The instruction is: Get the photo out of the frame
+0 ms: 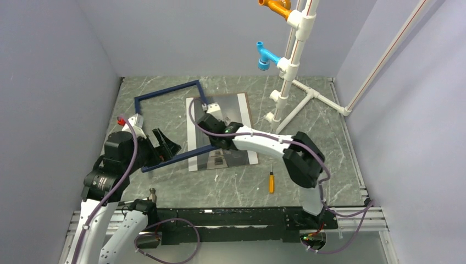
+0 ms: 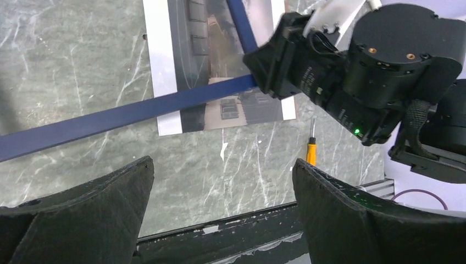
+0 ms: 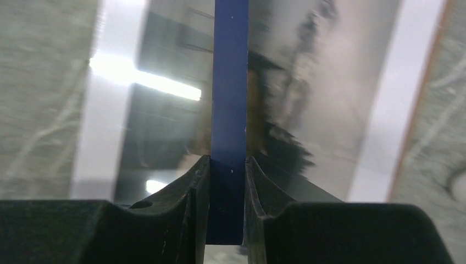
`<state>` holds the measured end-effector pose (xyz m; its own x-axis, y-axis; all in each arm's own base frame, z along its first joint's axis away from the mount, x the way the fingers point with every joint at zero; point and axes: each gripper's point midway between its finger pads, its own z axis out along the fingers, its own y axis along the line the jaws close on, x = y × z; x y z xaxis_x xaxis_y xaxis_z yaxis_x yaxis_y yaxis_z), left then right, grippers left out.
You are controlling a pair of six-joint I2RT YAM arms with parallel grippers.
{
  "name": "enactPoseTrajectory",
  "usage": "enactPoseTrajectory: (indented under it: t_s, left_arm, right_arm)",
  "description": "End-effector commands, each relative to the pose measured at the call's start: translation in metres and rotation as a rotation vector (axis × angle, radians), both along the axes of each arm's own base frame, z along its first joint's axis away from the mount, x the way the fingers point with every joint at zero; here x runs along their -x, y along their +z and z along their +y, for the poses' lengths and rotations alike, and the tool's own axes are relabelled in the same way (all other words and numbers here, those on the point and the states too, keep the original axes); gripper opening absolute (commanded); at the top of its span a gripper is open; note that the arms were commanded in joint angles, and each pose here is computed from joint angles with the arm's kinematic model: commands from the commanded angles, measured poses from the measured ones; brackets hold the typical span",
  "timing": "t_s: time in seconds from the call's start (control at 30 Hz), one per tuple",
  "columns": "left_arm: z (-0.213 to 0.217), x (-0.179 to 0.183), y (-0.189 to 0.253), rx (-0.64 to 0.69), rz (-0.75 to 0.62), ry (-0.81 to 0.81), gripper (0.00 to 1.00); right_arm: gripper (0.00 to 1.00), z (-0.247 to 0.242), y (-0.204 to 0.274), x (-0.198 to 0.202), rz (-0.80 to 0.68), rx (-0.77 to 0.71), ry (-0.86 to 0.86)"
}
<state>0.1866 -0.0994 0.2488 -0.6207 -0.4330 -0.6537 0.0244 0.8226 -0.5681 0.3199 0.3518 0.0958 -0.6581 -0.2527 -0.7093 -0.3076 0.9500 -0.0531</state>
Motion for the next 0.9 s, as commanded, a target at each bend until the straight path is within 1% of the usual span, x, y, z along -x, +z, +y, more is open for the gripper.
enactPoseTrajectory:
  t_s: [0.0, 0.13, 0.27, 0.43, 0.73, 0.87]
  left_arm:
    - [0.01, 0.007, 0.009, -0.025, -0.03, 0.038, 0.99]
    - [0.017, 0.014, 0.013, -0.039, -0.048, 0.064, 0.99]
    - [0.022, 0.022, 0.018, -0.051, -0.066, 0.069, 1.0]
    - [0.026, 0.03, 0.022, -0.071, -0.088, 0.069, 0.99]
    - [0.028, 0.044, 0.029, -0.076, -0.125, 0.046, 0.99]
    - [0.03, 0.047, 0.029, -0.08, -0.129, 0.054, 0.99]
  right_arm:
    - [0.0, 0.063, 0.028, -0.011, -0.03, -0.172, 0.018]
    - [0.0, 0.094, 0.022, -0.016, -0.009, -0.226, 0.008]
    - [0.0, 0.112, 0.012, -0.024, 0.004, -0.231, -0.019]
    - [0.0, 0.134, 0.011, -0.031, 0.009, -0.276, -0.044]
    - [0.0, 0.17, 0.002, -0.019, 0.043, -0.342, -0.013]
    - [0.0, 0.187, -0.002, -0.009, 0.076, -0.387, 0.04]
